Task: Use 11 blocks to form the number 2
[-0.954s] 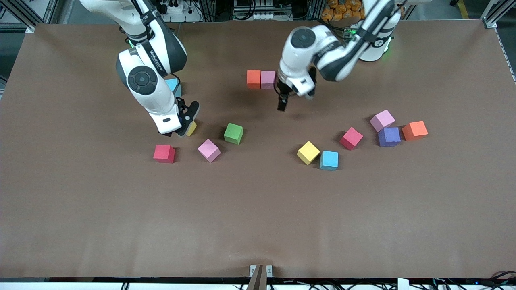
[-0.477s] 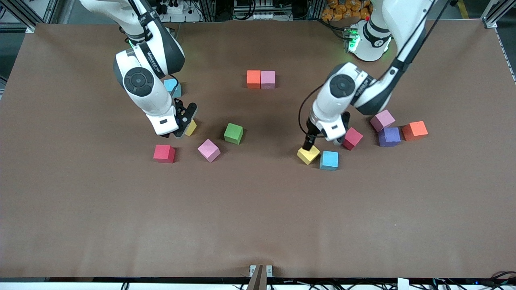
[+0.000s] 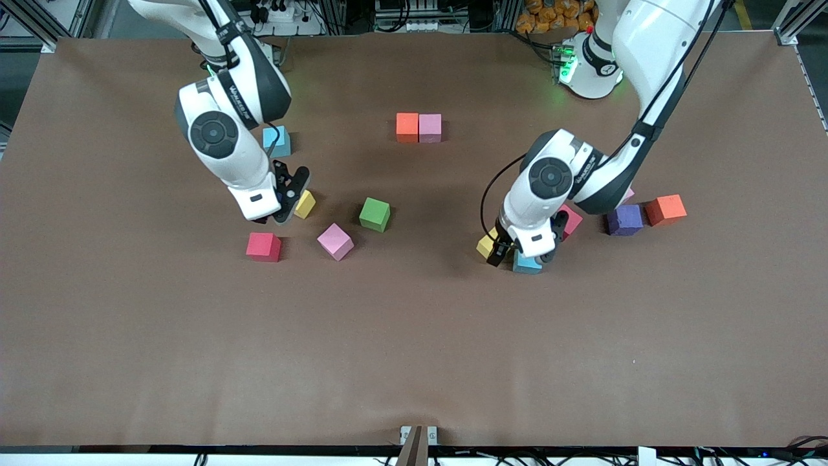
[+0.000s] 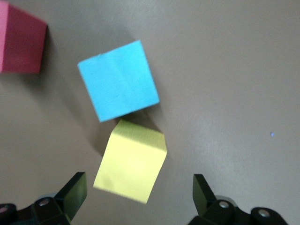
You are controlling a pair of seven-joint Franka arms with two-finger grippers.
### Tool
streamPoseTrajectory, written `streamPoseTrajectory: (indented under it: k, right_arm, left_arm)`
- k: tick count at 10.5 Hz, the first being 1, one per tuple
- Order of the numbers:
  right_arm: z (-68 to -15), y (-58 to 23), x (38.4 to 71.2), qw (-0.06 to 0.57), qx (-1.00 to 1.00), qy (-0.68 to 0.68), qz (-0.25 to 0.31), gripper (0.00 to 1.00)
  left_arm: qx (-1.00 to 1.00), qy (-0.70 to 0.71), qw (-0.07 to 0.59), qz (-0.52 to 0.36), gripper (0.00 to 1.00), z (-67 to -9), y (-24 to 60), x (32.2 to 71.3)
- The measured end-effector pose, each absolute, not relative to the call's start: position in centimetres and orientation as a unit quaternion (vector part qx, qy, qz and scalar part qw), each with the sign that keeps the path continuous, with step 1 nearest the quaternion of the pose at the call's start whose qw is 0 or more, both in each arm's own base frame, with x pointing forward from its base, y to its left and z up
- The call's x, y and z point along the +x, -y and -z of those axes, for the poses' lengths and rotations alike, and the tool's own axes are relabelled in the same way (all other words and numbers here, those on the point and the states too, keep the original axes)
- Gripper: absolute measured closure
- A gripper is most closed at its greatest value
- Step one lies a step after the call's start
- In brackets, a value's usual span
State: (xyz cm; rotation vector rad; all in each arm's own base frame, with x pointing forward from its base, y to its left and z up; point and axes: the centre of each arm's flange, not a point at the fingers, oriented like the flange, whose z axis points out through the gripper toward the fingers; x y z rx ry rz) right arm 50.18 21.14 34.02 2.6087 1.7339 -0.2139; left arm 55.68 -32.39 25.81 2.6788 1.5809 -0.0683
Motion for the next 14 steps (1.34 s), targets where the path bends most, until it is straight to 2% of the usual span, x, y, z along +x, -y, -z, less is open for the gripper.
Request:
streamPoseTrajectory:
  k: [6, 11, 13, 14]
  right_arm:
    - [-34.1, -23.2, 49.3, -0.003, 0.789, -0.611, 0.067, 0.42]
    - [-34.1, -31.1, 44.7, 0.0, 0.721, -0.689, 0.069, 0.42]
    - [-33.8, -33.8, 42.6, 0.002, 0.697, -0.713, 0.074, 0.42]
    - [-33.5, -35.2, 41.5, 0.002, 0.685, -0.724, 0.076, 0.42]
  left_arm:
    - [0.891, -0.452, -0.008, 0.035, 0.0, -22.7, 33.6, 54.7]
    - [0.896, -0.44, -0.023, 0.046, 0.01, -20.4, 33.2, 54.5]
    - [0.894, -0.446, -0.025, 0.043, 0.04, -20.3, 32.4, 55.0]
    - [0.895, -0.444, -0.026, 0.041, 0.2, -20.4, 32.1, 55.3]
